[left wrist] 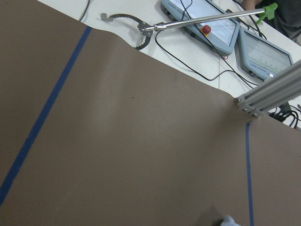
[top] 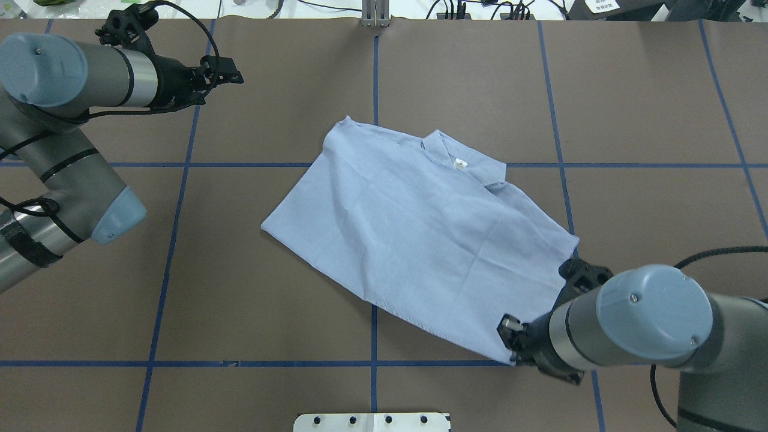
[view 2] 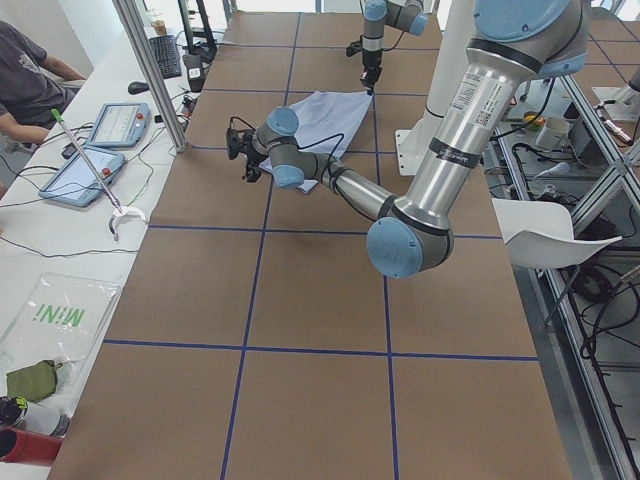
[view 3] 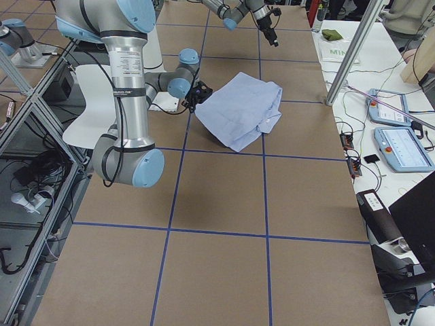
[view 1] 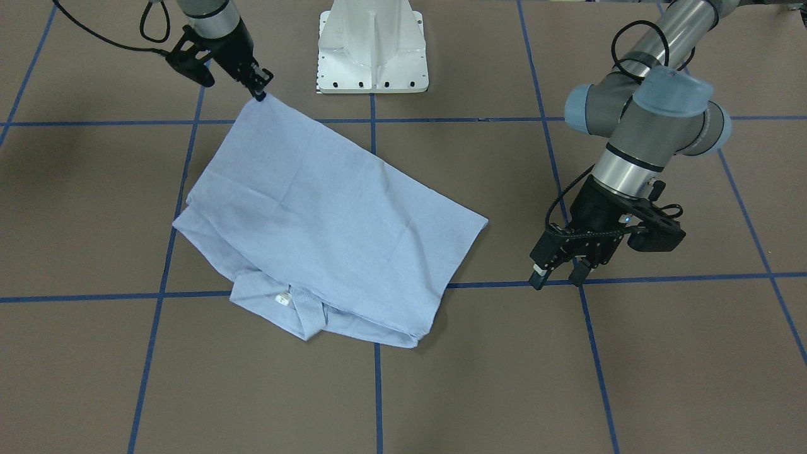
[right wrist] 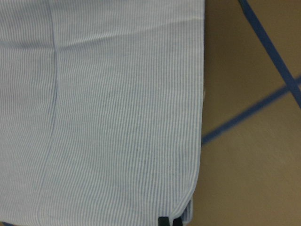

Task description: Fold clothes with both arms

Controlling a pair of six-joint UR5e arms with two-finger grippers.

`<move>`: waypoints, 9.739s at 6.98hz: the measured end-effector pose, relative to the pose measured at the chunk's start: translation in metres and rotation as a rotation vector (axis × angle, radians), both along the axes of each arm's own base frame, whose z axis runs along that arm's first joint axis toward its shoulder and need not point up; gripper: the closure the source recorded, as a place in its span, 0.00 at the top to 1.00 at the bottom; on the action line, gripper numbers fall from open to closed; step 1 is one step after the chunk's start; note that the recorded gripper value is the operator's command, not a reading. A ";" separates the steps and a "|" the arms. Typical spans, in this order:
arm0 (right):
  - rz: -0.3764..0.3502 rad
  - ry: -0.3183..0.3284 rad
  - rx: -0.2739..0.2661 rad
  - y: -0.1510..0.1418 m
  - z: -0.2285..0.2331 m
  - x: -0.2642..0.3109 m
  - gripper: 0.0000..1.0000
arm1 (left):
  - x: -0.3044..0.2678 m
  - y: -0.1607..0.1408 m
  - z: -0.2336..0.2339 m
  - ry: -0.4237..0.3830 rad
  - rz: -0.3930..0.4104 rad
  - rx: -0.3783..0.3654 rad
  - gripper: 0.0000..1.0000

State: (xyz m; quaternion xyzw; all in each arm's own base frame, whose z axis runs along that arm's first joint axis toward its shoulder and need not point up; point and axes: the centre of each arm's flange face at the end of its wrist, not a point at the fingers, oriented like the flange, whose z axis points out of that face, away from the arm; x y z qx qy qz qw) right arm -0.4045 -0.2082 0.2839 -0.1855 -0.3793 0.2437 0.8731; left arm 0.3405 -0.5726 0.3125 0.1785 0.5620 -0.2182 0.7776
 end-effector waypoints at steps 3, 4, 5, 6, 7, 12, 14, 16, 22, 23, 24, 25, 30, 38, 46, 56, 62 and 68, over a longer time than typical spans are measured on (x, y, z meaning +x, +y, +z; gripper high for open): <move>-0.136 0.034 -0.153 0.072 -0.015 -0.007 1.00 | -0.005 0.078 -0.013 0.135 0.072 -0.112 0.99; -0.075 0.031 -0.164 0.049 -0.016 0.001 1.00 | 0.016 0.101 -0.012 0.139 0.097 -0.161 0.99; 0.021 0.012 -0.158 0.007 -0.020 0.013 1.00 | 0.042 0.122 -0.009 0.126 0.118 -0.205 0.95; 0.115 -0.016 -0.117 -0.048 -0.029 0.023 1.00 | 0.070 0.143 -0.005 0.107 0.135 -0.249 0.89; 0.167 -0.028 -0.048 -0.098 -0.033 0.031 1.00 | 0.097 0.164 -0.003 0.084 0.151 -0.301 0.83; 0.194 0.029 0.109 -0.210 0.008 0.042 1.00 | 0.154 0.210 0.006 0.006 0.169 -0.362 0.65; 0.195 0.029 0.109 -0.216 0.016 0.038 1.00 | 0.165 0.210 0.007 -0.002 0.174 -0.365 0.63; 0.195 0.034 0.105 -0.218 0.019 0.036 1.00 | 0.178 0.206 0.011 -0.017 0.172 -0.372 0.58; 0.195 0.043 0.096 -0.220 0.024 0.033 1.00 | 0.179 0.199 0.021 -0.035 0.155 -0.374 0.00; 0.194 0.043 0.096 -0.220 0.025 0.033 1.00 | 0.173 0.188 0.020 -0.036 0.133 -0.359 0.00; 0.195 0.044 0.096 -0.220 0.025 0.032 1.00 | 0.163 0.161 0.016 -0.046 0.092 -0.320 0.00; 0.195 0.045 0.095 -0.220 0.025 0.032 1.00 | 0.155 0.112 0.009 -0.067 0.032 -0.276 0.00; 0.178 -0.061 0.164 -0.206 0.007 0.017 1.00 | 0.161 -0.096 -0.021 -0.098 -0.136 -0.172 0.71; 0.375 -0.057 0.150 -0.044 -0.019 -0.136 0.94 | 0.087 -0.022 -0.010 -0.022 -0.024 -0.117 0.71; 0.364 -0.009 0.148 -0.029 -0.002 -0.158 0.00 | 0.089 -0.021 -0.009 -0.021 -0.025 -0.123 0.71; 0.346 0.070 0.139 -0.038 0.020 -0.117 1.00 | 0.091 -0.020 -0.013 -0.014 -0.025 -0.125 0.72; 0.364 0.068 0.147 -0.013 0.022 -0.128 1.00 | 0.093 -0.020 -0.012 -0.006 -0.030 -0.139 0.72; 0.364 0.090 0.135 -0.008 0.031 -0.137 0.49 | 0.093 -0.019 -0.011 -0.007 -0.031 -0.142 0.72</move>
